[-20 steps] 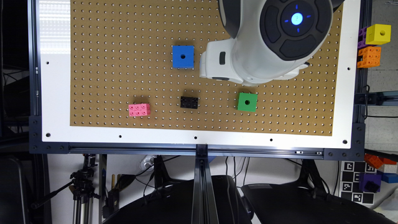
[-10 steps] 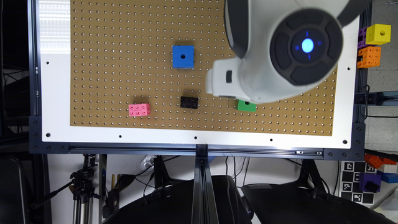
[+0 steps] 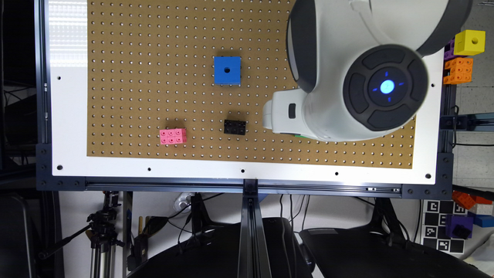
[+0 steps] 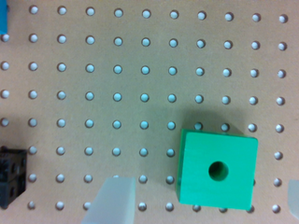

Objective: Pick up green block.

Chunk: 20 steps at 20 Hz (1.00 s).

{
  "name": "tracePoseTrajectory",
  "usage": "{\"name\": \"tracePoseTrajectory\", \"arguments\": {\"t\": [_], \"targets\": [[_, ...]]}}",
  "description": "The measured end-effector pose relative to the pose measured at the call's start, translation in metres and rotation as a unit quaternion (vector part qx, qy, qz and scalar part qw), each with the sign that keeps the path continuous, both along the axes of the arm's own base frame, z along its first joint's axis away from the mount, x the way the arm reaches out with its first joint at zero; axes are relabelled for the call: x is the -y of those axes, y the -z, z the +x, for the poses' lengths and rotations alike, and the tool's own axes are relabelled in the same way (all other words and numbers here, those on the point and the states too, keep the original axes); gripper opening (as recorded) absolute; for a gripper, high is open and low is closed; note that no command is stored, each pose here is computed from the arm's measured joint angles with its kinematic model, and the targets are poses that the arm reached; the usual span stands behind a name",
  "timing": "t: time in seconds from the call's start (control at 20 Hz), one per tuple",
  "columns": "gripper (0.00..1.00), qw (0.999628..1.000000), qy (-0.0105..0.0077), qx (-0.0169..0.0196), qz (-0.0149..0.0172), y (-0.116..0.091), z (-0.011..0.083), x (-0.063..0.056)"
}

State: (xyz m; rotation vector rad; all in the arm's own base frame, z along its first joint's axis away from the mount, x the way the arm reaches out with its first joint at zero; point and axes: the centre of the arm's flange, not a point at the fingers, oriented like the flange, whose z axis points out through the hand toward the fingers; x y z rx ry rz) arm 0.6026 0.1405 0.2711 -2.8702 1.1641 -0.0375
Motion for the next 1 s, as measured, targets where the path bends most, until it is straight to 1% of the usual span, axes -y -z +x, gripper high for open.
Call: {"name": "tracePoseTrajectory", "arguments": {"t": [0.05, 0.1, 0.15, 0.25, 0.35, 0.5, 0.8, 0.85, 0.9, 1.0], "targets": [[1.0, 1.0, 0.0002, -0.0005, 0.0005, 0.009, 0.0008, 0.0], [1.0, 0.999999, 0.0, -0.0006, 0.0012, 0.016, 0.0016, -0.001], [1.0, 0.999998, -0.0006, -0.0007, 0.0018, 0.02, 0.0025, -0.002], [1.0, 0.999992, -0.002, 0.0009, 0.0033, 0.019, 0.0043, -0.005], [1.0, 0.999977, -0.0032, 0.0022, 0.0055, 0.017, 0.0044, -0.01], [1.0, 0.999957, -0.0038, 0.0025, 0.0081, 0.016, 0.0035, -0.016], [1.0, 0.999962, -0.0037, -0.0027, 0.0075, 0.023, 0.0026, -0.016], [1.0, 0.999956, -0.0036, -0.0048, 0.0073, 0.027, 0.0023, -0.016], [1.0, 0.99995, -0.0035, -0.0058, 0.0073, 0.031, 0.0022, -0.016], [1.0, 0.999943, -0.0032, -0.0064, 0.0079, 0.039, 0.0023, -0.016]]}}
